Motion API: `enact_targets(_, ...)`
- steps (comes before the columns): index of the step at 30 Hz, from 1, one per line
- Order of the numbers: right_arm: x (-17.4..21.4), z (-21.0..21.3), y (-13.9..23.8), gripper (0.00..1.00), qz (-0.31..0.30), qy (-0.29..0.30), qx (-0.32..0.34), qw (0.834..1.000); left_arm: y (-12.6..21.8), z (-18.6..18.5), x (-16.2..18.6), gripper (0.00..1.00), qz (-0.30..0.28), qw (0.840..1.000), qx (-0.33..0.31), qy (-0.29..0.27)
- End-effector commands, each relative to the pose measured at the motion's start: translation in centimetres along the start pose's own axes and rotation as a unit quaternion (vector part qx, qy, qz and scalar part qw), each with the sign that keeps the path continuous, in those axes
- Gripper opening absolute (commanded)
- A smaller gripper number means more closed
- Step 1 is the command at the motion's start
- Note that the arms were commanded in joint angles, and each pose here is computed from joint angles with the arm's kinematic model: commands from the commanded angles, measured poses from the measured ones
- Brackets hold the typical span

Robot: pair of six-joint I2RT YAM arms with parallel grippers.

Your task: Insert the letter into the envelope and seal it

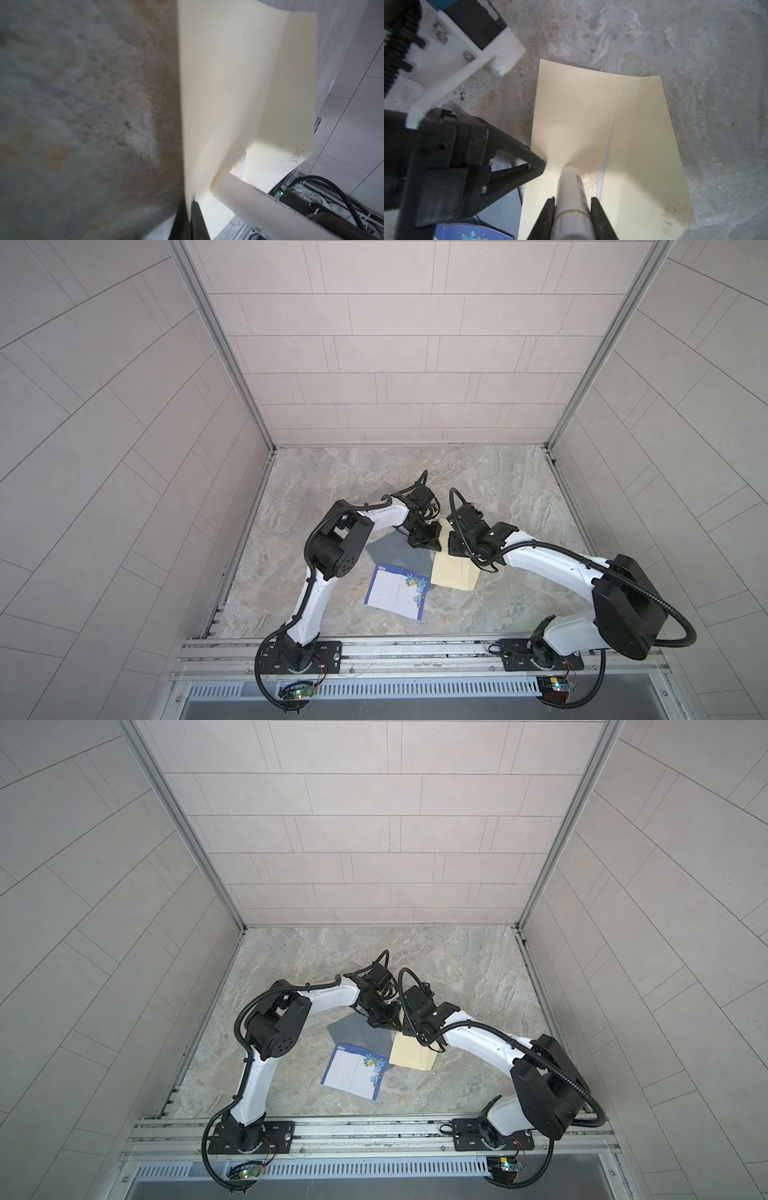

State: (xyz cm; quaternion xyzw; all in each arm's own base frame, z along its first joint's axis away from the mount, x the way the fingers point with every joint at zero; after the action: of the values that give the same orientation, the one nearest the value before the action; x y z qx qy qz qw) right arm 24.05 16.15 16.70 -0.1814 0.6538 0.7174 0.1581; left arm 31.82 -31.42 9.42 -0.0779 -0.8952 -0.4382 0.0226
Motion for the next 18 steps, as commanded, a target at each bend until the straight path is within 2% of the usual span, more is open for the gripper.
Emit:
enact_targets(1, 2.1, -1.7, -1.1, 0.0, 0.071, 0.022, 0.085, 0.994, 0.6, 0.4, 0.7, 0.0, -0.006, 1.0, -0.025, 0.006)
enact_targets(6, 1.9, -2.2, -1.2, 0.0, 0.083, 0.04, 0.121, 0.988, 0.7, 0.4, 0.8, 0.0, -0.008, 1.0, -0.027, 0.004)
enact_targets(18, 3.0, -3.4, -1.3, 0.0, 0.096, 0.033, 0.133, 0.986, 0.7, 0.3, 0.7, 0.0, -0.008, 1.0, -0.025, 0.004)
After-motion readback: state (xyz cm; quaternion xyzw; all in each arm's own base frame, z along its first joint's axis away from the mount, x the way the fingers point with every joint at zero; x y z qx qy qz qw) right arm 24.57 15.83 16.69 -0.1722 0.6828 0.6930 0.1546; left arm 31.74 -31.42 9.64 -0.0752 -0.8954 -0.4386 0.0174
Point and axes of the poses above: each gripper's point midway between its finger pads, its own y axis back along the fingers, its own z axis along the line the jaws close on, x = y × z, the point moved 10 cm from there along y, back along the fingers, and after that the axes turned 10 degrees about y, right-handed, at the moved point
